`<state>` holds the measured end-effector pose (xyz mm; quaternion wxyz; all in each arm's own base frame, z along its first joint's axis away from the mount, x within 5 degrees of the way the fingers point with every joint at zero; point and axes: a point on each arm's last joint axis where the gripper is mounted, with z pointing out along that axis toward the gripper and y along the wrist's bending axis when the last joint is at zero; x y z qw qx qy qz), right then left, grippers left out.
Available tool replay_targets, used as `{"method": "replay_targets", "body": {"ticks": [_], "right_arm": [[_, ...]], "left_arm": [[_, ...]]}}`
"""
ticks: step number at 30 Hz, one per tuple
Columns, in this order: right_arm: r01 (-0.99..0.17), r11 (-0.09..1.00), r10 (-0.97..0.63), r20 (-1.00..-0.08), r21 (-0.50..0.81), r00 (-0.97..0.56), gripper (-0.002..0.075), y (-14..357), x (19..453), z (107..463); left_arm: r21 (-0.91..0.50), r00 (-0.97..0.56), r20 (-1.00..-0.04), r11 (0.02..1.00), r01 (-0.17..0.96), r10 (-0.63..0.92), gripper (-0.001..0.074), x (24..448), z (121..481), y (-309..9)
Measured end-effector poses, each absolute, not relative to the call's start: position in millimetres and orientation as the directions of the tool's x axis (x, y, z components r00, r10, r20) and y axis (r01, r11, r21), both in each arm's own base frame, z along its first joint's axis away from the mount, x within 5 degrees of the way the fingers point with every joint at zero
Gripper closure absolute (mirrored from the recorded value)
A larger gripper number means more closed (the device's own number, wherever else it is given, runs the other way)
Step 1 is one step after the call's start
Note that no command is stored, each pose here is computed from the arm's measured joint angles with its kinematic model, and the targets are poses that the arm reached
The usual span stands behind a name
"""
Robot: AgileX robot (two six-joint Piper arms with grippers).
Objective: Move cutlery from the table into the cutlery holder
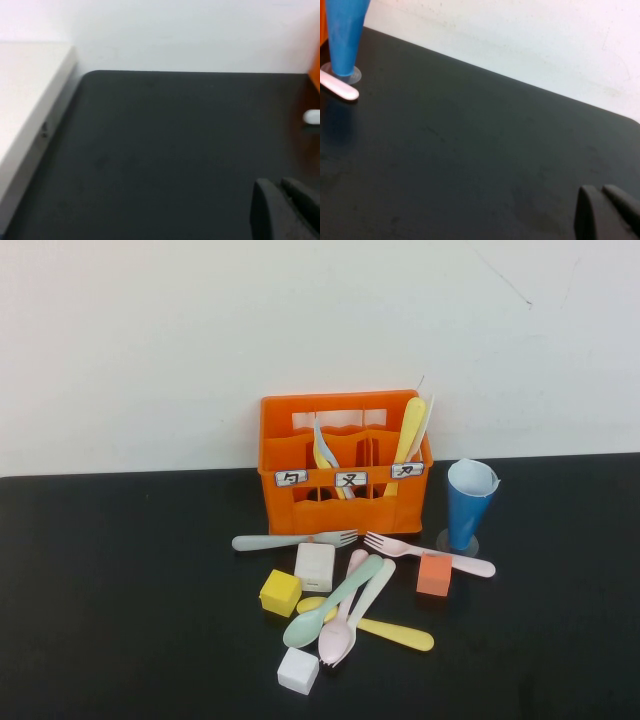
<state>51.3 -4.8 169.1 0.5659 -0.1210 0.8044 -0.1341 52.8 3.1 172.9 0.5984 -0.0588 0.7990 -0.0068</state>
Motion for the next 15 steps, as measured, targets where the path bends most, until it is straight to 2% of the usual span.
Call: {"method": "replay_targets", "body": {"ticks": [15], "right_arm": [[-0.043, 0.935, -0.346, -0.878, -0.353, -0.330, 0.0729, -4.8, 51.3, 169.1]], "left_arm": [[-0.091, -0.284, -0.954, 0.995, -0.051, -0.102, 0.0736, 52.8, 172.6, 0.8]]}}
